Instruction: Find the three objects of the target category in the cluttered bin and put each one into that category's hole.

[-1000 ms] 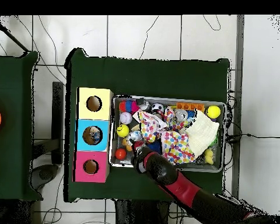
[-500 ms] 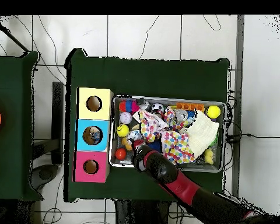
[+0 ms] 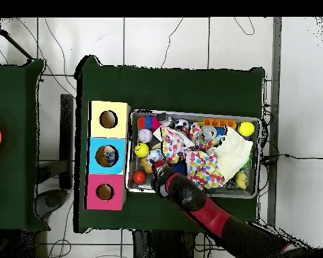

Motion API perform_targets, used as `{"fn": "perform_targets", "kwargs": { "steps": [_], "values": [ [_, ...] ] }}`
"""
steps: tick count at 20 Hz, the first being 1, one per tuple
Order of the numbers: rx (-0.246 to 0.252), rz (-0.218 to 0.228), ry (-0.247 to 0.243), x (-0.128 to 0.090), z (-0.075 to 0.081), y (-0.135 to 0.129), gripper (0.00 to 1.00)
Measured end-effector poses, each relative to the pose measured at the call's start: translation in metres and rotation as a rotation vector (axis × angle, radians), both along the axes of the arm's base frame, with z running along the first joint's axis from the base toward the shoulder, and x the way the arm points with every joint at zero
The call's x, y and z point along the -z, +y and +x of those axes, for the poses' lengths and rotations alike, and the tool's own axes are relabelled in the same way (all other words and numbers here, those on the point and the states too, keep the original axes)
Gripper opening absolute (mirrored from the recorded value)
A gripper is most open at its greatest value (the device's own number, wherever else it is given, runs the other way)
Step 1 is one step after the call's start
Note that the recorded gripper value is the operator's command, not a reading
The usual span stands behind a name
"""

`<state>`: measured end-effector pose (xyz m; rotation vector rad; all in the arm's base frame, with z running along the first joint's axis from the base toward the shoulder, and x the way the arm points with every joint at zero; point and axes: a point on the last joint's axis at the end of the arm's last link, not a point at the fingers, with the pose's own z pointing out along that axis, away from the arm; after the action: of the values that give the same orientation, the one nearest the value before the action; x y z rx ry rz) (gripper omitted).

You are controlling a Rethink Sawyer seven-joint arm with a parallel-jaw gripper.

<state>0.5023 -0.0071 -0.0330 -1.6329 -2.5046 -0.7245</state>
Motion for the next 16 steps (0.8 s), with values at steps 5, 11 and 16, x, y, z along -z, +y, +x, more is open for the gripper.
{"fn": "perform_targets", "kwargs": {
  "steps": [5, 11, 16],
  "values": [
    [-0.037, -0.057, -0.033, -0.023, 0.013, -0.001, 0.00],
    [-0.084, -0.137, -0.070, -0.075, 0.031, -0.004, 0.00],
    [-0.086, -0.177, -0.087, -0.104, 0.042, -0.011, 0.00]
  ]
}}
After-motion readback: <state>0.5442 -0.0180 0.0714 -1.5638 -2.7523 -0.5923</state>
